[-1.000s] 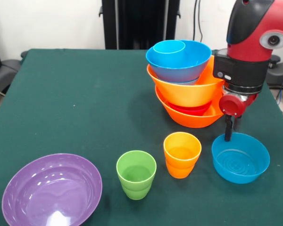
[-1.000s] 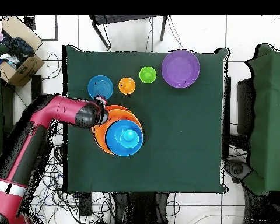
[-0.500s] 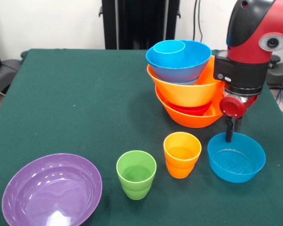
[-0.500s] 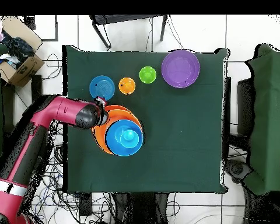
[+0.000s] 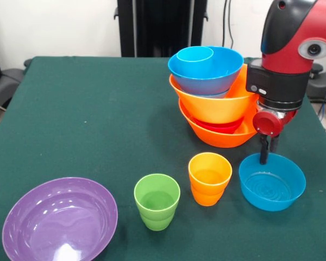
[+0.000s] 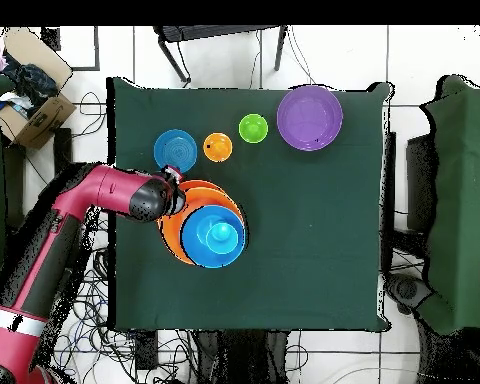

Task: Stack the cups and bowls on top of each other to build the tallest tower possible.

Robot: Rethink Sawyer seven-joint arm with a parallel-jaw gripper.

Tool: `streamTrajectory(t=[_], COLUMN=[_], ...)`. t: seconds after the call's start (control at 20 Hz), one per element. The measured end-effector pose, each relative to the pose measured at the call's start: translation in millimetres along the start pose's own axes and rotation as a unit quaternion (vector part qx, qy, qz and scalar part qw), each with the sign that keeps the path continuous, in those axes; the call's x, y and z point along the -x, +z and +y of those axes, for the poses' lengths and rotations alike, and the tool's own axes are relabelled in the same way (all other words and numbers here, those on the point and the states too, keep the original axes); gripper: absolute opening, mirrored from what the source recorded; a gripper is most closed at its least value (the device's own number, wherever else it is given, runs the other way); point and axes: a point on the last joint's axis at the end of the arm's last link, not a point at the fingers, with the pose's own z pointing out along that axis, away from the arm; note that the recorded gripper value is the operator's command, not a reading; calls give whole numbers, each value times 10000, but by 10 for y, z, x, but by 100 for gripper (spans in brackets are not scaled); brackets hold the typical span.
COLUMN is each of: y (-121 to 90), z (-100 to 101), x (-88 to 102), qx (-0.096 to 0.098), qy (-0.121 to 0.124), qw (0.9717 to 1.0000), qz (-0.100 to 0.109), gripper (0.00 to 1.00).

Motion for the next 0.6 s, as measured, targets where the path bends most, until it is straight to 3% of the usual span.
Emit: streamTrajectory(t=[0.6], y=[34], z=[20], x=[38], qx=[31], qy=[-43], qw=[10000], qz=[-15], gripper=[100])
